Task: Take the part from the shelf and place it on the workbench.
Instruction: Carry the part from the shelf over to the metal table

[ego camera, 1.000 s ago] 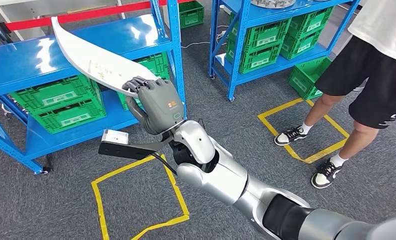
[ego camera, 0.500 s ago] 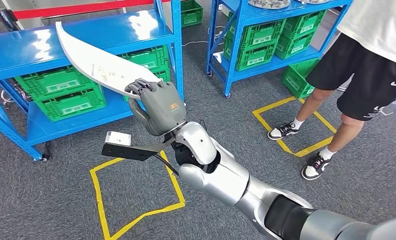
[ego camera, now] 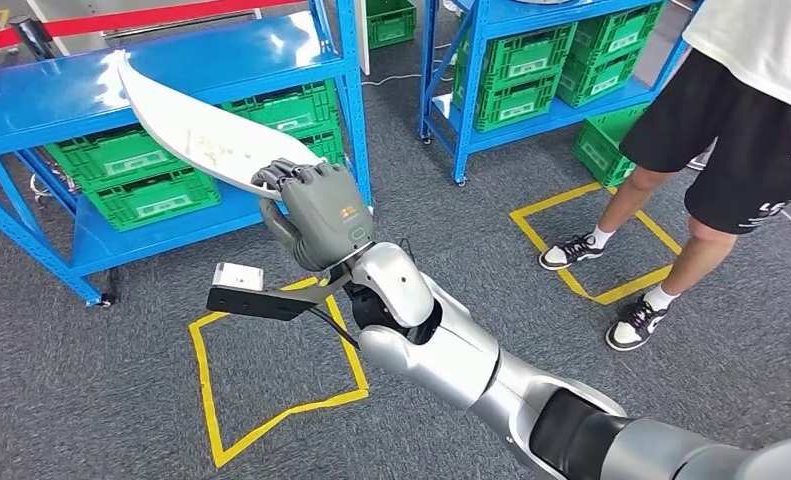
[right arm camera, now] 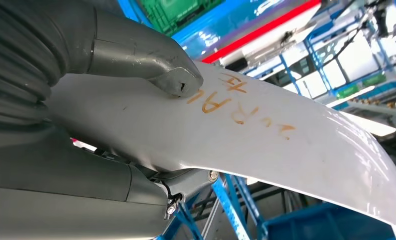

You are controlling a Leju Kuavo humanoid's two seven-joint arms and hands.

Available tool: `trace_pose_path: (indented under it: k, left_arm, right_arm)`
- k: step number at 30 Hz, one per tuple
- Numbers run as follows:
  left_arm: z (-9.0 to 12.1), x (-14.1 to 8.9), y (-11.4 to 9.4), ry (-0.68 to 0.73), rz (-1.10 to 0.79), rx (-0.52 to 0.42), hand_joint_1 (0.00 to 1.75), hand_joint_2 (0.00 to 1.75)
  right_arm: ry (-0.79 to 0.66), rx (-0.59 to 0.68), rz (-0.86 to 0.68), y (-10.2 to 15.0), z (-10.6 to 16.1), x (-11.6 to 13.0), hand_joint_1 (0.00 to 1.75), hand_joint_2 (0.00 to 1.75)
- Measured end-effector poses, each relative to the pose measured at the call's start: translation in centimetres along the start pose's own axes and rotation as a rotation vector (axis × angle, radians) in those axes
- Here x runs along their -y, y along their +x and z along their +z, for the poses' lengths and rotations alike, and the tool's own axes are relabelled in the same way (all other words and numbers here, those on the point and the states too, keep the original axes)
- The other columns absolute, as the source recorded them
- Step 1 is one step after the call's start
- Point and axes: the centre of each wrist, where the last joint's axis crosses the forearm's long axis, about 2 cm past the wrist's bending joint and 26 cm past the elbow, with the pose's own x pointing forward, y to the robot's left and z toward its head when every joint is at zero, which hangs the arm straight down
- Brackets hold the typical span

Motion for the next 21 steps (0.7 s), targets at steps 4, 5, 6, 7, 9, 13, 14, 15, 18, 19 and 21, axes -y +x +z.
trace_pose_path:
  k: [4,5,6,7,9,13,14,15,18,19,21]
  left_arm:
    - [0.0,0.0,0.2,-0.001,0.001,0.002,0.0,1.75]
    - [0.0,0.1,0.3,-0.002,0.001,0.001,0.0,1.75]
    - [0.0,0.1,0.2,-0.003,0.001,-0.001,0.0,1.75]
    - [0.0,0.2,0.1,-0.005,0.0,-0.006,0.0,1.75]
    - [0.0,0.2,-0.1,-0.008,0.0,-0.013,0.0,1.75]
    - [0.1,0.2,-0.1,-0.013,0.0,-0.015,0.0,1.75]
    - [0.0,0.3,-0.2,-0.015,-0.001,-0.017,0.0,1.75]
    - [0.0,0.3,-0.3,-0.017,-0.003,-0.019,0.0,1.75]
    - [0.0,0.4,-0.6,-0.025,-0.004,-0.024,0.0,1.75]
    - [0.0,0.4,-0.8,-0.025,0.0,-0.026,0.0,1.75]
    - [0.1,0.6,-1.5,-0.027,0.008,-0.033,0.0,1.75]
  right_arm:
    - [0.006,-0.003,0.001,-0.1,0.0,-0.1,1.75,1.75]
    - [0.009,-0.003,0.001,-0.1,0.0,-0.1,1.75,1.75]
    - [0.011,-0.005,0.002,-0.2,0.0,-0.2,1.75,1.75]
    - [0.013,-0.007,0.004,-0.2,0.0,-0.2,1.75,1.75]
    - [0.016,-0.011,0.008,-0.2,0.0,-0.3,1.75,1.75]
    - [0.03,-0.019,0.009,-0.3,0.3,-0.8,1.75,1.75]
    - [0.035,-0.022,0.009,-0.3,0.4,-0.9,1.75,1.75]
    - [0.039,-0.024,0.009,-0.3,0.4,-1.0,1.75,1.75]
    - [0.041,-0.025,0.016,-0.3,0.5,-1.2,1.75,1.75]
    - [0.041,-0.025,0.018,-0.3,0.5,-1.2,1.75,1.75]
    - [0.04,-0.029,0.021,-0.1,0.8,-1.4,1.75,1.75]
